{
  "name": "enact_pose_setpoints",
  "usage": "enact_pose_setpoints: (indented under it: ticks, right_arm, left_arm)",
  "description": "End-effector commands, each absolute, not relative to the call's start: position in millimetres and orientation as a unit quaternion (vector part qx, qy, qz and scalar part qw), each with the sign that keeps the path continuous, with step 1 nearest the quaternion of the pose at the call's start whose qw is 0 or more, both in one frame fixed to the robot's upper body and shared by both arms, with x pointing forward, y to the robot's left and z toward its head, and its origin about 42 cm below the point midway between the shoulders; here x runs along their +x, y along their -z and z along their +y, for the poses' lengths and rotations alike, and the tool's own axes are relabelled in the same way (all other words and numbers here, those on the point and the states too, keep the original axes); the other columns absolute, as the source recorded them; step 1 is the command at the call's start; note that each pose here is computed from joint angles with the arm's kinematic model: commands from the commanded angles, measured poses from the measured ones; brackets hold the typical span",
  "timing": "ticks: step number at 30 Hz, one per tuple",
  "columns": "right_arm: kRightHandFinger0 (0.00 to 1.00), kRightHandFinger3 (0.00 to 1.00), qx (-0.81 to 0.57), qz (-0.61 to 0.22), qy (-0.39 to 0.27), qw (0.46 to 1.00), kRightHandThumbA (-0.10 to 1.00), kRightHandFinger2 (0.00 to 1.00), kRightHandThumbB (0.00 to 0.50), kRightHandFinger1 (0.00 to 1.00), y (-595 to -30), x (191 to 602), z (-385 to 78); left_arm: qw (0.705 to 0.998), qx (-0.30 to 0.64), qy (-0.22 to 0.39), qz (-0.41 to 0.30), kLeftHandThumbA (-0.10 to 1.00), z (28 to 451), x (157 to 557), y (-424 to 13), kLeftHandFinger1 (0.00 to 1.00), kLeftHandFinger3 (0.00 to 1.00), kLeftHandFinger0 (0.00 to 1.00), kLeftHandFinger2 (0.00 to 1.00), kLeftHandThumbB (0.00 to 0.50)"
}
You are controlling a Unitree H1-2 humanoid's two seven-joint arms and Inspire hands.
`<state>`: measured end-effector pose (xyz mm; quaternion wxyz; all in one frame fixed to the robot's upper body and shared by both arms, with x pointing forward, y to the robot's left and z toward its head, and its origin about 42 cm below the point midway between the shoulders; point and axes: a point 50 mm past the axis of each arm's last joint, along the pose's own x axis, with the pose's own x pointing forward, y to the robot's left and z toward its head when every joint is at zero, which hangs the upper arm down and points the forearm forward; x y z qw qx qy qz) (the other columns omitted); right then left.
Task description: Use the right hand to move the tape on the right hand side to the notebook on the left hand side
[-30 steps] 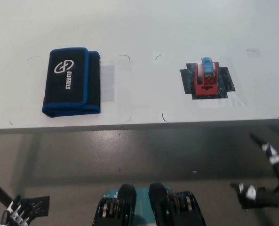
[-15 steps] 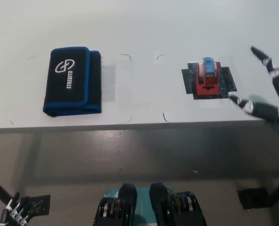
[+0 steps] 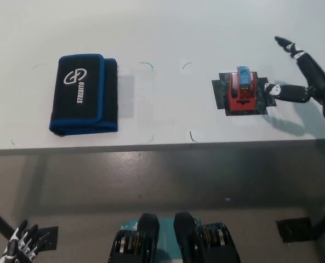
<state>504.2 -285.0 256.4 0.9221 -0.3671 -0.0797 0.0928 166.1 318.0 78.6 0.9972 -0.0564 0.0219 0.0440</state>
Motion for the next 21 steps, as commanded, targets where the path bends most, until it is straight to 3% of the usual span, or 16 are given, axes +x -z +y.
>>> enact_pose_setpoints:
  ticks: [1, 2, 3, 5, 7, 11, 21]
  right_arm:
    - [1.00, 1.00, -0.383, -0.118, -0.080, 0.912, 0.70, 1.00, 0.239, 1.00, -292, 529, -293]
    - [1.00, 1.00, -0.382, -0.115, -0.080, 0.913, 0.70, 1.00, 0.241, 1.00, -291, 531, -294]
    - [1.00, 1.00, -0.378, -0.110, -0.084, 0.916, 0.68, 1.00, 0.208, 1.00, -287, 533, -293]
    - [1.00, 1.00, -0.374, -0.098, -0.080, 0.919, 0.68, 1.00, 0.217, 1.00, -284, 535, -289]
    - [1.00, 1.00, -0.377, -0.098, -0.082, 0.917, 0.65, 1.00, 0.197, 1.00, -282, 535, -284]
    - [1.00, 1.00, -0.377, -0.093, -0.097, 0.917, 0.63, 1.00, 0.163, 1.00, -272, 532, -277]
    - [1.00, 1.00, -0.349, -0.062, -0.111, 0.928, 0.62, 1.00, 0.169, 1.00, -230, 525, -256]
  left_arm:
    - [0.998, -0.050, -0.034, 0.007, 0.88, 319, 169, -86, 1.00, 1.00, 1.00, 1.00, 0.273]
    - [0.998, -0.050, -0.032, 0.006, 0.88, 319, 169, -86, 1.00, 1.00, 1.00, 1.00, 0.272]
    - [0.998, -0.053, -0.032, 0.003, 0.87, 319, 169, -86, 1.00, 1.00, 1.00, 1.00, 0.270]
    - [0.998, -0.052, -0.033, 0.001, 0.87, 319, 171, -87, 1.00, 1.00, 1.00, 1.00, 0.277]
    - [0.998, -0.051, -0.032, 0.002, 0.88, 319, 171, -88, 1.00, 1.00, 1.00, 1.00, 0.289]
    - [0.998, -0.050, -0.030, -0.002, 0.88, 319, 173, -88, 1.00, 1.00, 1.00, 1.00, 0.269]
    - [0.999, -0.047, -0.027, -0.004, 0.88, 320, 176, -90, 1.00, 1.00, 1.00, 1.00, 0.275]
